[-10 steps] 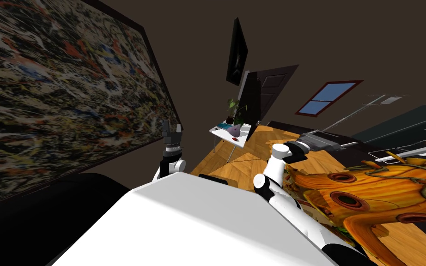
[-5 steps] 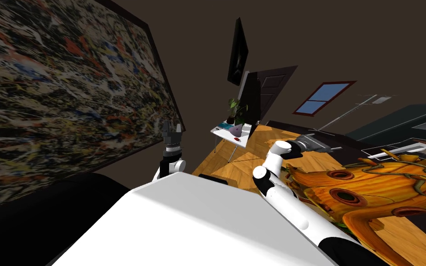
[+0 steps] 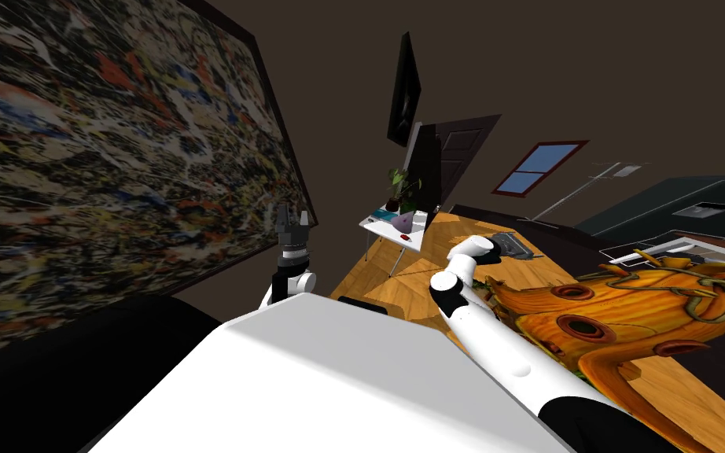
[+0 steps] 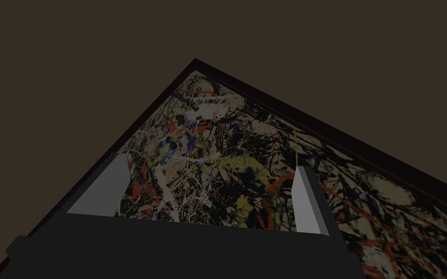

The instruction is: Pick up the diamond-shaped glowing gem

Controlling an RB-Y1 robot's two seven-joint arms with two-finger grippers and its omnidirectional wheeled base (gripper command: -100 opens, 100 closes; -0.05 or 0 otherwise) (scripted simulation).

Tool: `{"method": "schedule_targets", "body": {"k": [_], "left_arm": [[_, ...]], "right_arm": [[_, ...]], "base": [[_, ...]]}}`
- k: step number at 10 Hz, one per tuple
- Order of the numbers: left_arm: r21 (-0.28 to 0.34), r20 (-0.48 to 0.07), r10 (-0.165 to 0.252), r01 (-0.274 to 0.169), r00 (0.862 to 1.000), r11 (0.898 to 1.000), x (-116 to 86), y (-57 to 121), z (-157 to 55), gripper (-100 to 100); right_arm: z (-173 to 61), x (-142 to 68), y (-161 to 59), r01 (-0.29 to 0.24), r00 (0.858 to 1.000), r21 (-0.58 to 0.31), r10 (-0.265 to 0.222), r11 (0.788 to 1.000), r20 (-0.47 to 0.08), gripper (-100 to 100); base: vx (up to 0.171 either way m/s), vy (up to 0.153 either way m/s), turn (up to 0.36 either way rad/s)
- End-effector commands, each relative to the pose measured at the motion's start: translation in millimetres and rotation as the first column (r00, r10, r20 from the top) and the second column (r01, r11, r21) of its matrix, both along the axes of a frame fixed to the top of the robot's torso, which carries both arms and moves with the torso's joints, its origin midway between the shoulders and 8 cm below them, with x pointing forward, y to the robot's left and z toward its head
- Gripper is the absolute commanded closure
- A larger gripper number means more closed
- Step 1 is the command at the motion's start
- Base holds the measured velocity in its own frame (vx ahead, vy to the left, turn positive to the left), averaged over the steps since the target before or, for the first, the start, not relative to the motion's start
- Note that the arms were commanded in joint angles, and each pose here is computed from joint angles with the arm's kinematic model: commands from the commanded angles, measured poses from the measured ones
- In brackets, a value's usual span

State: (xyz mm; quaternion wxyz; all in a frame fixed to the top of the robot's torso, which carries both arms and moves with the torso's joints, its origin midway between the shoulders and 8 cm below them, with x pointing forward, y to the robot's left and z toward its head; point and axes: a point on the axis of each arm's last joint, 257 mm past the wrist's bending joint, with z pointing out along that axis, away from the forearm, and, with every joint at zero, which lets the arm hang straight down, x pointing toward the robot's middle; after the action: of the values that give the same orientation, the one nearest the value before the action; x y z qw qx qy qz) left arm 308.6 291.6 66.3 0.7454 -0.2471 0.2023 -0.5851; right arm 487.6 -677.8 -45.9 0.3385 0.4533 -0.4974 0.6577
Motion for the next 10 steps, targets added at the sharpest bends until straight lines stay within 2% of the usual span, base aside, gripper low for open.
{"method": "schedule_targets", "body": {"k": [1, 2, 3, 4, 6, 7, 9, 10], "left_arm": [[0.0, 0.0, 0.0, 0.0, 1.0, 1.0, 0.0, 0.0, 0.0, 0], [0.0, 0.0, 0.0, 0.0, 1.0, 1.0, 0.0, 0.0, 0.0, 0], [0.0, 0.0, 0.0, 0.0, 1.0, 1.0, 0.0, 0.0, 0.0, 0], [0.0, 0.0, 0.0, 0.0, 1.0, 1.0, 0.0, 0.0, 0.0, 0], [0.0, 0.0, 0.0, 0.0, 1.0, 1.0, 0.0, 0.0, 0.0, 0], [0.0, 0.0, 0.0, 0.0, 1.0, 1.0, 0.0, 0.0, 0.0, 0], [0.0, 0.0, 0.0, 0.0, 1.0, 1.0, 0.0, 0.0, 0.0, 0], [0.0, 0.0, 0.0, 0.0, 1.0, 1.0, 0.0, 0.0, 0.0, 0]], "right_arm": [[-16.9, 8.8, 5.1, -0.02, 1.0, 0.072, 0.019, 0.997, 0.025, -100], [-32.6, 21.1, 11.5, -0.043, 0.998, 0.146, 0.036, 0.988, 0.055, -100], [-40.2, 24.0, 13.3, -0.051, 0.997, 0.171, 0.041, 0.984, 0.063, -100], [-56.0, 38.0, 23.6, -0.08, 0.994, 0.248, 0.057, 0.965, 0.098, -100], [-62.9, 40.3, 25.8, -0.086, 0.993, 0.265, 0.062, 0.96, 0.099, -100], [-82.2, 56.1, 41.0, -0.124, 0.987, 0.348, 0.079, 0.929, 0.139, -100], [-84.6, 57.2, 42.3, -0.125, 0.987, 0.352, 0.082, 0.928, 0.135, -100], [-100.6, 72.3, 59.5, -0.163, 0.98, 0.424, 0.096, 0.891, 0.176, -100]], "base": [[0.024, 0.075, -0.04], [0.03, 0.091, -0.078], [0.022, 0.067, -0.048], [0.035, 0.068, -0.081], [0.02, 0.049, -0.022], [0.022, 0.042, -0.082], [0.012, 0.04, -0.026], [0.032, 0.046, -0.091]]}}
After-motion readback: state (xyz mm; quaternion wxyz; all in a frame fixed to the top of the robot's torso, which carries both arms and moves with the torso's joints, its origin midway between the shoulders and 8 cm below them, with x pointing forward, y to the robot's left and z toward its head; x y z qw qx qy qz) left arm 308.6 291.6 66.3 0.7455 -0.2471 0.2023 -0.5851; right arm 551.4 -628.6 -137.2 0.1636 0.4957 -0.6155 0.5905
